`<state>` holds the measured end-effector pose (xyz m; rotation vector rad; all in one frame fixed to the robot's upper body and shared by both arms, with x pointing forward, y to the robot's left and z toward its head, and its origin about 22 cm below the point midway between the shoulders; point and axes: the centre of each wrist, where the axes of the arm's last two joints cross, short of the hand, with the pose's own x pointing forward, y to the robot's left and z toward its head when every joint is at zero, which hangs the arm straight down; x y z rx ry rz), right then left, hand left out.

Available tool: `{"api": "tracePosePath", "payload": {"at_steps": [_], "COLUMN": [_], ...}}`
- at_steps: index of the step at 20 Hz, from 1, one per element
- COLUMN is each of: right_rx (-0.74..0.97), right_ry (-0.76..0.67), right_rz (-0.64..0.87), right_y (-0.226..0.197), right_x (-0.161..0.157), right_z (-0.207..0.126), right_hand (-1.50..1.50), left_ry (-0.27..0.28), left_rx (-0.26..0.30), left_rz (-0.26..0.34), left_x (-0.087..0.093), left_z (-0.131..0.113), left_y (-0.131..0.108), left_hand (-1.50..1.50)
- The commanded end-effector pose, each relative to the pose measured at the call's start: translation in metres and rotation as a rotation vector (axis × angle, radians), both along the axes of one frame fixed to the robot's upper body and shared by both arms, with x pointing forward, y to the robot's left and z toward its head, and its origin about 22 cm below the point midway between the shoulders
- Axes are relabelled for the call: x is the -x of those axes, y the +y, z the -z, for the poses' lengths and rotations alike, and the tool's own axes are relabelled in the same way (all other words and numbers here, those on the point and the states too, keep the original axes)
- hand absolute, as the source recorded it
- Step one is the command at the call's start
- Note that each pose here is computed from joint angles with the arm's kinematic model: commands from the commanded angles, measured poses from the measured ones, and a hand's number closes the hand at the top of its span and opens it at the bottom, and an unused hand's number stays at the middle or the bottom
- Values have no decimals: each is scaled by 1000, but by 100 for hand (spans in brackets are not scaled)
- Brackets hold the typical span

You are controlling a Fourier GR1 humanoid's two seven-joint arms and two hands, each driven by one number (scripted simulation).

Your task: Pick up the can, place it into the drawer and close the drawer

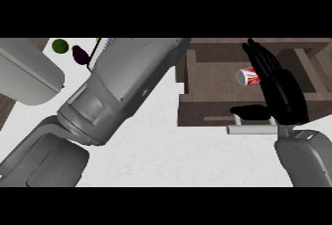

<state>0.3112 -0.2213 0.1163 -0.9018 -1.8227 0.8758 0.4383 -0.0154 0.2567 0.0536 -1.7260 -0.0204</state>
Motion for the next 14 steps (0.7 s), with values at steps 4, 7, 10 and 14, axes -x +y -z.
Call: {"api": "tracePosePath", "payload": {"at_steps": [4,7,10,14], "right_rx": [111,129,141,148], "right_ry": [-12,-15,-33,-93], "right_rz": [21,37,68,151], "right_y": [11,20,44,24], "right_x": [-48,-63,-73,-97], "right_z": [37,46,61,56], "right_hand": [-150,-150,-150,-150], "left_ry": [4,-3,1,-1], "left_rx": [22,2,2,-3], "left_rz": [-11,-34,-34,-32], "left_x": [-7,-7,-9,-16], "left_z": [1,2,-31,-1], "left_y": [18,19,33,55], "left_hand": [-150,-150,-150,-150]}}
